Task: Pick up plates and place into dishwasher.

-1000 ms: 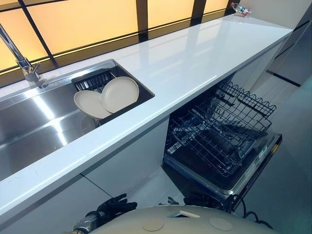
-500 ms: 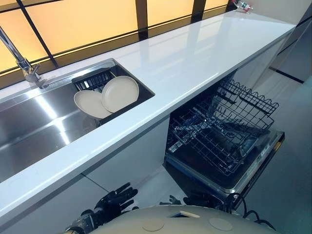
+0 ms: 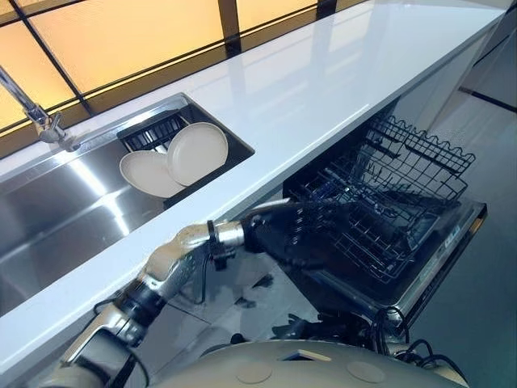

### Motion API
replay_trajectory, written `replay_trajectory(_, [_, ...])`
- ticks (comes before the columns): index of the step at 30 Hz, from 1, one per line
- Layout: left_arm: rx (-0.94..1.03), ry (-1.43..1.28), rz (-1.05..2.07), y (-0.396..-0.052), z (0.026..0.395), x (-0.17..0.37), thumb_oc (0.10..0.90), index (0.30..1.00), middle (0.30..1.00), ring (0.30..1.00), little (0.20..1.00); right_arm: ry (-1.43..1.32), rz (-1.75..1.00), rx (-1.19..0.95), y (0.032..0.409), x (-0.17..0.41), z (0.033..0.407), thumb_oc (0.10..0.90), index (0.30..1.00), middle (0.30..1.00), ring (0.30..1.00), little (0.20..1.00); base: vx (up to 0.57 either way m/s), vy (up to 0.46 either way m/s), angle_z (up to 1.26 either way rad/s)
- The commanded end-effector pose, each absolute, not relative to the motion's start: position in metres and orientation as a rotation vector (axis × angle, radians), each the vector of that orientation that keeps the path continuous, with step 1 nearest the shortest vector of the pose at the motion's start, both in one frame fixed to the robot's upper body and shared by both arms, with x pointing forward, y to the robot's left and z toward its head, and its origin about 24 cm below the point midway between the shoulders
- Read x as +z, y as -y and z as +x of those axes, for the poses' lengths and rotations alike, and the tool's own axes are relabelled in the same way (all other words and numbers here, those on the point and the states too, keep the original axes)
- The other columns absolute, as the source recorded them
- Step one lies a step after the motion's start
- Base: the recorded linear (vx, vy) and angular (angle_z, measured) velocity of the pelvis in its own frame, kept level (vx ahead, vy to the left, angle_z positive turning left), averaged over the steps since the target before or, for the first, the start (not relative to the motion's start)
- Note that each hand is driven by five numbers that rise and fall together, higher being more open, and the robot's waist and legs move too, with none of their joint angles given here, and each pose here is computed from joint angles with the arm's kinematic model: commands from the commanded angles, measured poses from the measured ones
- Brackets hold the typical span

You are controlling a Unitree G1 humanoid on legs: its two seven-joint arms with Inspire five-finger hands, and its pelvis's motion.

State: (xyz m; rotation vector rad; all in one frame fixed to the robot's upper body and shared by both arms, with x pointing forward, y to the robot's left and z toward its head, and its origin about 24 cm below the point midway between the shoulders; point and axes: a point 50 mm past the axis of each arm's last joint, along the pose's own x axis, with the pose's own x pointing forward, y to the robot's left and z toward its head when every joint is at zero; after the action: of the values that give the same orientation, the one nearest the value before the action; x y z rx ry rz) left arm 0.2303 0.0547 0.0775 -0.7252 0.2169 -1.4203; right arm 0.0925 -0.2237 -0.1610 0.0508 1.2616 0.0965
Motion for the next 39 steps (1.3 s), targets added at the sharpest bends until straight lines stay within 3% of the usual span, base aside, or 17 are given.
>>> replay_trajectory(1, [-1.488,0.122,-1.066,-0.051,0.245,0.143,0.8,0.9,0.9,0.9,0.9,-1.237,0.053,0.108,0.22,-0.159,0.107,0.8,0.9,0.9,0.9,0.9,0.04,-0.024,-0.06])
replay_trajectory(6, [-1.081,0.407,-0.924,-0.085,0.272,0.185,0.8,0.9,0.9,0.9,0.9,-1.257,0.057,0.101,0.22,-0.161,0.098,0.8,0.9,0.9,0.9,0.9,0.05,-0.008,-0.04])
replay_trajectory(11, [-0.487,0.586,-0.362,-0.15,0.291,0.215,0.8,0.9,0.9,0.9,0.9,-1.266,0.069,0.065,0.222,-0.163,0.085,0.8,0.9,0.9,0.9,0.9,0.06,0.023,0.02])
replay_trajectory(18, [0.027,0.61,0.381,-0.231,0.306,0.253,0.8,0.9,0.9,0.9,0.9,-1.271,0.082,0.024,0.233,-0.162,0.079,0.8,0.9,0.9,0.9,0.9,0.08,0.044,0.09])
replay_trajectory(26, [0.204,0.368,0.611,-0.293,0.333,0.266,0.8,0.9,0.9,0.9,0.9,-1.283,0.07,-0.003,0.241,-0.161,0.075,0.8,0.9,0.9,0.9,0.9,0.06,0.071,0.05])
replay_trajectory(32, [0.253,0.233,0.55,-0.311,0.349,0.252,0.8,0.9,0.9,0.9,0.9,-1.28,0.052,-0.005,0.245,-0.16,0.072,0.8,0.9,0.9,0.9,0.9,0.05,0.085,0.01])
replay_trajectory(39, [0.235,0.086,0.531,-0.308,0.369,0.238,0.8,0.9,0.9,0.9,0.9,-1.259,0.044,-0.006,0.251,-0.157,0.078,0.8,0.9,0.9,0.9,0.9,0.06,0.102,-0.02])
